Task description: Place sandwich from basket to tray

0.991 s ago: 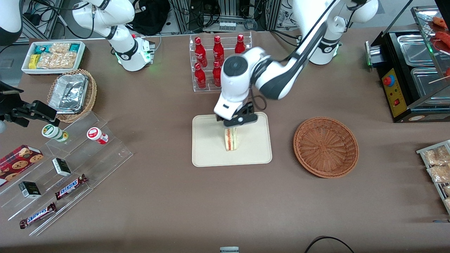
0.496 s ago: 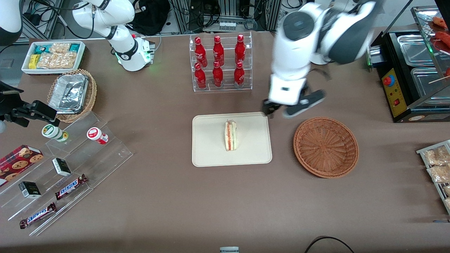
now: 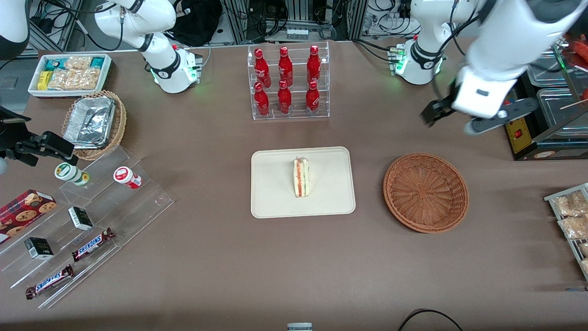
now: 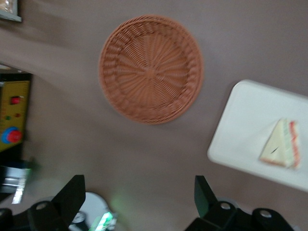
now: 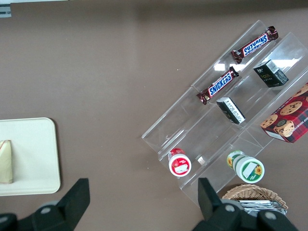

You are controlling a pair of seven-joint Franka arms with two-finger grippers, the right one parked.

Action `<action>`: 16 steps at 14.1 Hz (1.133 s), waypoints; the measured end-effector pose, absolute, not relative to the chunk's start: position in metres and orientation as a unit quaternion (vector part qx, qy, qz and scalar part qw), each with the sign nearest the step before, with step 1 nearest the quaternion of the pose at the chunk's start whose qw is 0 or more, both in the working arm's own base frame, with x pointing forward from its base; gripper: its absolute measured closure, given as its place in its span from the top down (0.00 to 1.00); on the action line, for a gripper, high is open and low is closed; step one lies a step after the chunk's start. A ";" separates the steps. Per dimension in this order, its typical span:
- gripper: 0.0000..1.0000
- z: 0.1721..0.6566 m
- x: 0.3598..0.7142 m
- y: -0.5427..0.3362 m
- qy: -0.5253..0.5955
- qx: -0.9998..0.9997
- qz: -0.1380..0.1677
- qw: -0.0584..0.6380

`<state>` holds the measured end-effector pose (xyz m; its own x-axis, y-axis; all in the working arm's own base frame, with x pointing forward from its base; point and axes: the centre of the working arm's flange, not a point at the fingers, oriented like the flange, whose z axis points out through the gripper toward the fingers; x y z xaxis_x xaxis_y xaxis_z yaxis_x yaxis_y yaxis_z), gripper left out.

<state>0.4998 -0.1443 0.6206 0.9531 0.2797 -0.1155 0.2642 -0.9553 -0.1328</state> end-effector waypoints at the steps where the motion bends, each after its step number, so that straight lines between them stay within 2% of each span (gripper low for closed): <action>1: 1.00 0.628 0.498 -0.124 -0.118 -0.988 0.078 0.058; 3: 1.00 0.641 0.501 -0.090 -0.098 -0.991 0.078 0.050; 8: 1.00 0.671 0.516 -0.058 -0.052 -0.997 0.047 0.029; 11: 1.00 0.677 0.518 -0.031 -0.009 -0.999 0.044 0.022; 16: 1.00 0.680 0.517 -0.039 -0.007 -0.999 0.040 0.015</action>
<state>0.5172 -0.0392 0.6799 0.9966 0.0156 -0.0803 0.0132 -0.9995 -0.0297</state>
